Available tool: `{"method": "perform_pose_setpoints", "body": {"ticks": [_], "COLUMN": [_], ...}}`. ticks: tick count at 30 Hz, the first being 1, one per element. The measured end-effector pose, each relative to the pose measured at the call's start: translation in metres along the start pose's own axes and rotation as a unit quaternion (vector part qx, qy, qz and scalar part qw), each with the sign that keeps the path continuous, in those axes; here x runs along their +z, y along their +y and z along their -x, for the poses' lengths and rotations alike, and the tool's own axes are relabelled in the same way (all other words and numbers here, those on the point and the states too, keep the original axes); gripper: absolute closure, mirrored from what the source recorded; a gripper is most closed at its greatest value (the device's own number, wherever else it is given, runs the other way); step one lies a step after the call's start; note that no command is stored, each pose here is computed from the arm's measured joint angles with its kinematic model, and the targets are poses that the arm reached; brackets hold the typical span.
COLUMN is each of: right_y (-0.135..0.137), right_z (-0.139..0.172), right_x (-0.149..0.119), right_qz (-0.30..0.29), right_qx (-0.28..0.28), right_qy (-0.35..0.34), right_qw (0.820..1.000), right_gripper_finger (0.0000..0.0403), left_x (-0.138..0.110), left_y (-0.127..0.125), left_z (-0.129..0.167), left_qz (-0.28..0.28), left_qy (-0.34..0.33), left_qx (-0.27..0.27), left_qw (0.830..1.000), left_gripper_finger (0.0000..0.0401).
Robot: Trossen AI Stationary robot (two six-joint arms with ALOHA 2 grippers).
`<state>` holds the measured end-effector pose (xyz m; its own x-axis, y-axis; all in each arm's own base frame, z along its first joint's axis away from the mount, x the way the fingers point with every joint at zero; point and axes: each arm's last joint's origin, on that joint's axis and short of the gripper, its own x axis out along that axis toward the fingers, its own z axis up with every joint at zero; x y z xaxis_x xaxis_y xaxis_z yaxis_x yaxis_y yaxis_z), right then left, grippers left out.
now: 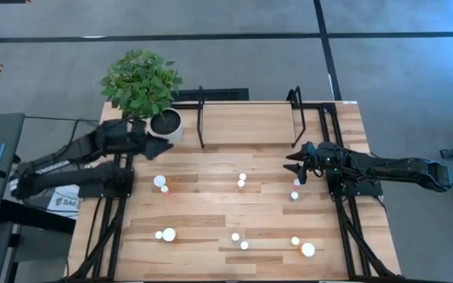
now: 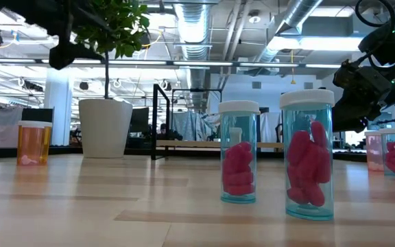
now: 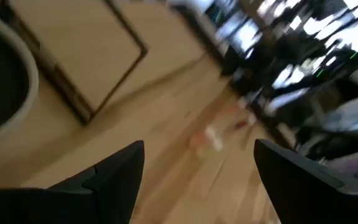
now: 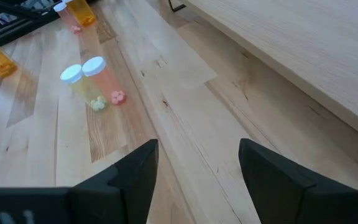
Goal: Pick and place medicine bottles onto shelf by color
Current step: Put the top orange pill bottle on the shelf
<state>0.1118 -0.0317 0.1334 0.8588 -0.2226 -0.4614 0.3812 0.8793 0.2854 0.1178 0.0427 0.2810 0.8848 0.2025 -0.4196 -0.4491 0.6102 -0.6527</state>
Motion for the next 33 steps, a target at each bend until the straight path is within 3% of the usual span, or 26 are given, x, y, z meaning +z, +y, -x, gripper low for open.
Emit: {"method": "perform_pose_setpoints", "body": {"ticks": [6, 14, 23, 33], "right_y": [0.0, 0.0, 0.0, 0.0], "right_z": [0.0, 0.0, 0.0, 0.0], "right_x": [0.0, 0.0, 0.0, 0.0], "right_qz": [0.0, 0.0, 0.0, 0.0], "right_qx": [0.0, 0.0, 0.0, 0.0], "right_qy": [0.0, 0.0, 0.0, 0.0], "right_qw": [1.0, 1.0, 1.0, 1.0], "right_gripper_finger": [0.0154, 0.0154, 0.0154, 0.0154], "left_x": [0.011, -0.002, -0.03, -0.056], "left_y": [-0.019, -0.031, -0.041, -0.041], "left_z": [-0.016, -0.029, -0.047, -0.061], "left_qz": [-0.016, -0.024, -0.008, -0.003], "left_qy": [0.14, 0.276, 0.324, 0.323], "left_qx": [0.069, 0.153, 0.231, 0.318], "left_qw": [0.988, 0.948, 0.917, 0.891], "left_gripper_finger": [0.011, 0.011, 0.011, 0.011]}}
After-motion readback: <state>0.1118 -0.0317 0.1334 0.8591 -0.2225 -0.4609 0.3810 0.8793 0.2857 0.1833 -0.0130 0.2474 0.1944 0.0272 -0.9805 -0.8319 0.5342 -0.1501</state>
